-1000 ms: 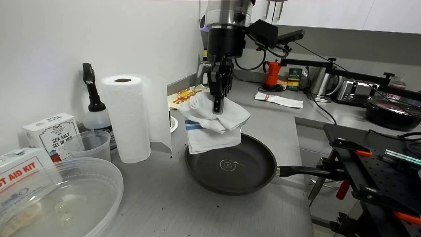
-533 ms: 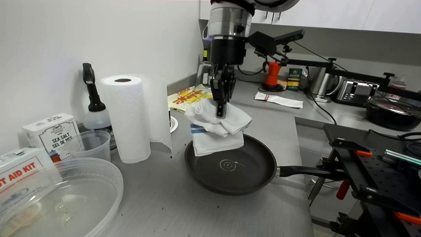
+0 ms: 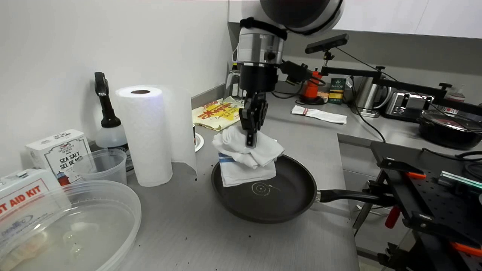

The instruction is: Pick the cloth and wipe the pan

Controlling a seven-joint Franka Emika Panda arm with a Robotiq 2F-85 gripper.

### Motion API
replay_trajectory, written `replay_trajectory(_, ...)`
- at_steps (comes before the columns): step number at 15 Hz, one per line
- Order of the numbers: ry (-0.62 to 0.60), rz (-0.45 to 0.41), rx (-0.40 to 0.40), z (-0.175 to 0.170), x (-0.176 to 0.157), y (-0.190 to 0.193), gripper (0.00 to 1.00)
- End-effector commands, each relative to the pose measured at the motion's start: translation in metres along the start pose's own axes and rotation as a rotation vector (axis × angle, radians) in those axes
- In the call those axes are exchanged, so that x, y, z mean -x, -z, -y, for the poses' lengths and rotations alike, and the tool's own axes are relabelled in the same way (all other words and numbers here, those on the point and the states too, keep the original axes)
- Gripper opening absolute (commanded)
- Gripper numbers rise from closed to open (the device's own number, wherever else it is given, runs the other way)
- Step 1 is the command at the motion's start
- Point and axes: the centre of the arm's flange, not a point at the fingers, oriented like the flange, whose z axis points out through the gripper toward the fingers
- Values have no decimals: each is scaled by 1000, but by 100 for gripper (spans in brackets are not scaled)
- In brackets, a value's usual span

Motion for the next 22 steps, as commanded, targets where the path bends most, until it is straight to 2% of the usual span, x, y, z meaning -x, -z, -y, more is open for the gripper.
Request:
replay_trajectory(1,4,-21,4,-4,-12,-14,3)
replay_trajectory(13,-36,-14,14,-15,-5,-75,3)
replay_trajectory(22,-157,60,-52,-9,-1,-110,3)
